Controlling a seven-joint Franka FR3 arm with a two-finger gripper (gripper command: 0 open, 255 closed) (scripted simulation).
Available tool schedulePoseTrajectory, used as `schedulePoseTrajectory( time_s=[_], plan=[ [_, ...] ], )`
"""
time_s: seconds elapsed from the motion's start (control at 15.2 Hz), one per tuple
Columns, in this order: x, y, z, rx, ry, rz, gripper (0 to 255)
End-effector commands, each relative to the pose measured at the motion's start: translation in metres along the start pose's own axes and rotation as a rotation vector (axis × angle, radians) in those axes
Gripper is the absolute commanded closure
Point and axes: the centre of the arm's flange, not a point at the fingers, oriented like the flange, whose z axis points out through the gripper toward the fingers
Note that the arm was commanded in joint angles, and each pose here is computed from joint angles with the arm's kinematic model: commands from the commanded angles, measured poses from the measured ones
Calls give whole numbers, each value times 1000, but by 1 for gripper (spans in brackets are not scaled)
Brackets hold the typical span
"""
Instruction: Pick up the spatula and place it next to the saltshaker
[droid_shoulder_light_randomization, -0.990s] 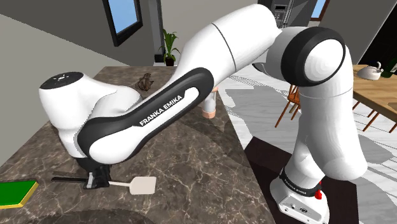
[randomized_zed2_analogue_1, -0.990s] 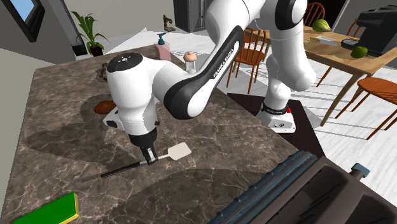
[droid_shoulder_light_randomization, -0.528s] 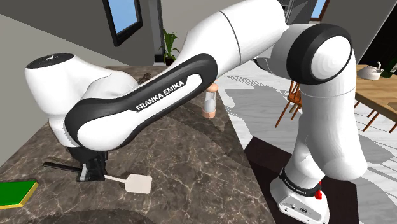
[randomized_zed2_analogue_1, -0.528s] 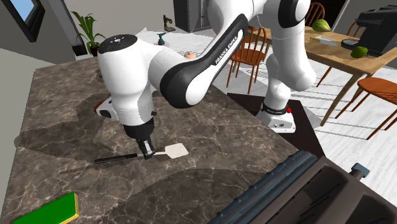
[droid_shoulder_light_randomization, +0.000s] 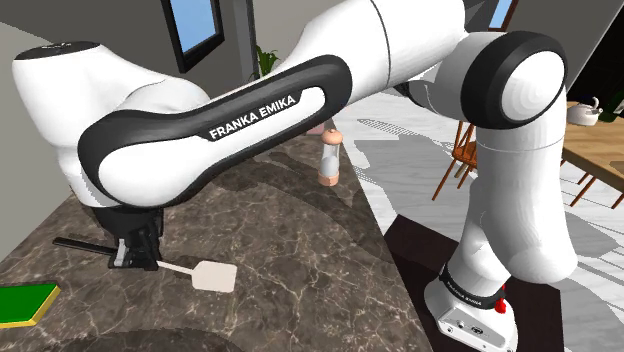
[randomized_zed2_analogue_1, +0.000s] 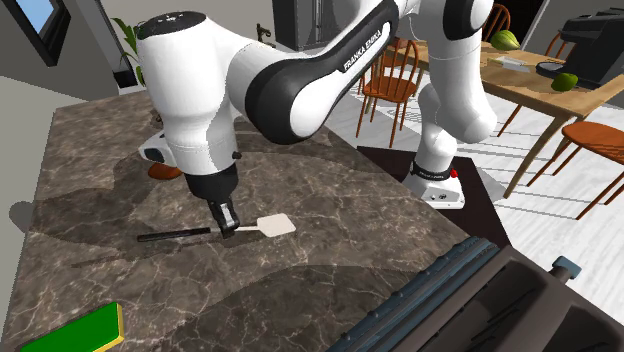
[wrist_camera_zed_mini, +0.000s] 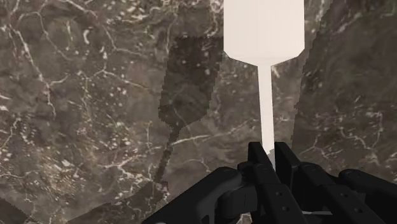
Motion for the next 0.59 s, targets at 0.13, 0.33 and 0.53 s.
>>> schedulePoseTrajectory(
  time_s=[0.13, 0.33, 0.53],
  plan=[
    [2, 0, -20, 0, 0, 0, 255],
    [3, 0, -36, 0, 0, 0, 255],
    [4, 0, -52, 0, 0, 0, 255]
  ],
)
